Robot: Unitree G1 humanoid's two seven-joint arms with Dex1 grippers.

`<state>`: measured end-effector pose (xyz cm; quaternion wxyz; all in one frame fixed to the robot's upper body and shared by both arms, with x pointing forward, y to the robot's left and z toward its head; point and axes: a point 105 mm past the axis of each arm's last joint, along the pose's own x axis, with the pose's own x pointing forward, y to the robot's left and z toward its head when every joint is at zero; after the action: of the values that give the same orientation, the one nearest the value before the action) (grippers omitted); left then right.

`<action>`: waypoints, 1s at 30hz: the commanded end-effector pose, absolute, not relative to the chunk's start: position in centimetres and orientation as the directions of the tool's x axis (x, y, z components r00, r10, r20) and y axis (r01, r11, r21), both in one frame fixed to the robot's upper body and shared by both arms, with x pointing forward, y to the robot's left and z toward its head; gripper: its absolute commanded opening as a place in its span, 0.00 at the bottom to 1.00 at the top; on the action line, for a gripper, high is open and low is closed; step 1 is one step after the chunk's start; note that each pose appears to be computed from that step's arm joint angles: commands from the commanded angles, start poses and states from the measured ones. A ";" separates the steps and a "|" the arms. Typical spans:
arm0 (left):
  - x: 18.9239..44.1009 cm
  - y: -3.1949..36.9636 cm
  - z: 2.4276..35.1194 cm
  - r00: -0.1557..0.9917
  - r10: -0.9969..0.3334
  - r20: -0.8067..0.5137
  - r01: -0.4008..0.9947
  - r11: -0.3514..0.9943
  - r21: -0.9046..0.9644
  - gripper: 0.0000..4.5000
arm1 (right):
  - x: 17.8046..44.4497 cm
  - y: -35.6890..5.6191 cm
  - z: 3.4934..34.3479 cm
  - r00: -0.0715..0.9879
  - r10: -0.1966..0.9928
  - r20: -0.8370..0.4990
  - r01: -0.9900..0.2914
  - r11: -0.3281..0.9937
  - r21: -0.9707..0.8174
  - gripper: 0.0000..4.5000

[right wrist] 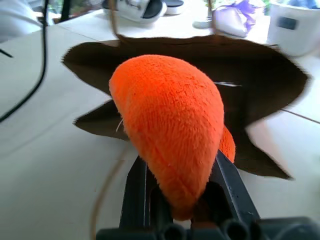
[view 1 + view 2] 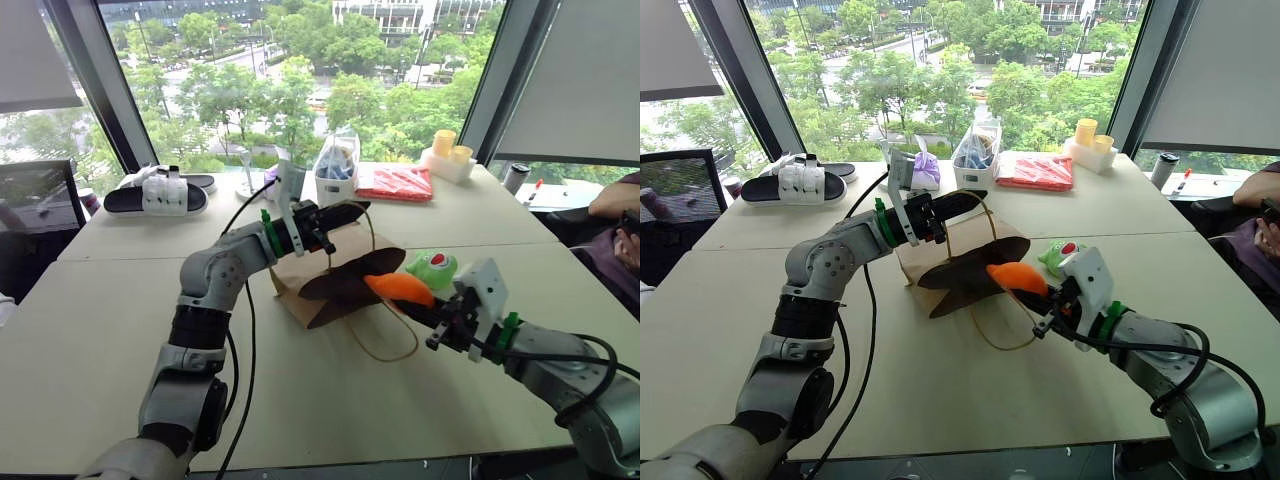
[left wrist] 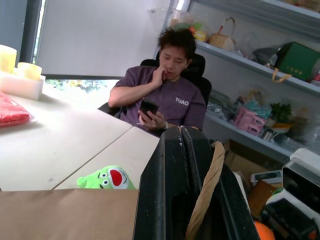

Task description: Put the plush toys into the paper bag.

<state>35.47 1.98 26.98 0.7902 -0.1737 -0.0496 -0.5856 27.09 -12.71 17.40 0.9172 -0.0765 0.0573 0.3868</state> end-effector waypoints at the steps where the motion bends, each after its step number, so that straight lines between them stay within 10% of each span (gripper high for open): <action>1: 35.0 1.9 28.9 0.277 -0.898 0.342 0.955 0.216 -0.205 0.00 | 27.7 -10.5 17.6 0.671 0.723 -0.160 -0.740 0.666 -0.094 0.01; 14: 33.9 2.1 28.8 0.243 -0.905 0.349 0.960 0.174 -0.219 0.00 | 34.8 -8.4 16.2 0.784 0.581 -0.219 -0.619 0.753 -0.222 0.01; 23: 35.3 2.6 29.0 0.325 -0.869 0.372 0.936 0.241 -0.256 0.00 | 34.0 -7.2 17.7 0.772 0.619 -0.144 -0.635 0.746 -0.201 0.99; 30: 35.5 2.6 28.7 0.327 -0.872 0.364 0.935 0.243 -0.259 0.00 | 29.1 -8.7 19.4 0.679 0.730 -0.071 -0.733 0.672 -0.105 0.99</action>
<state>35.79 2.54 27.28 0.7895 -0.2267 -0.0436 -0.5687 30.69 -8.36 17.00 0.9209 -0.0804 0.0529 0.3778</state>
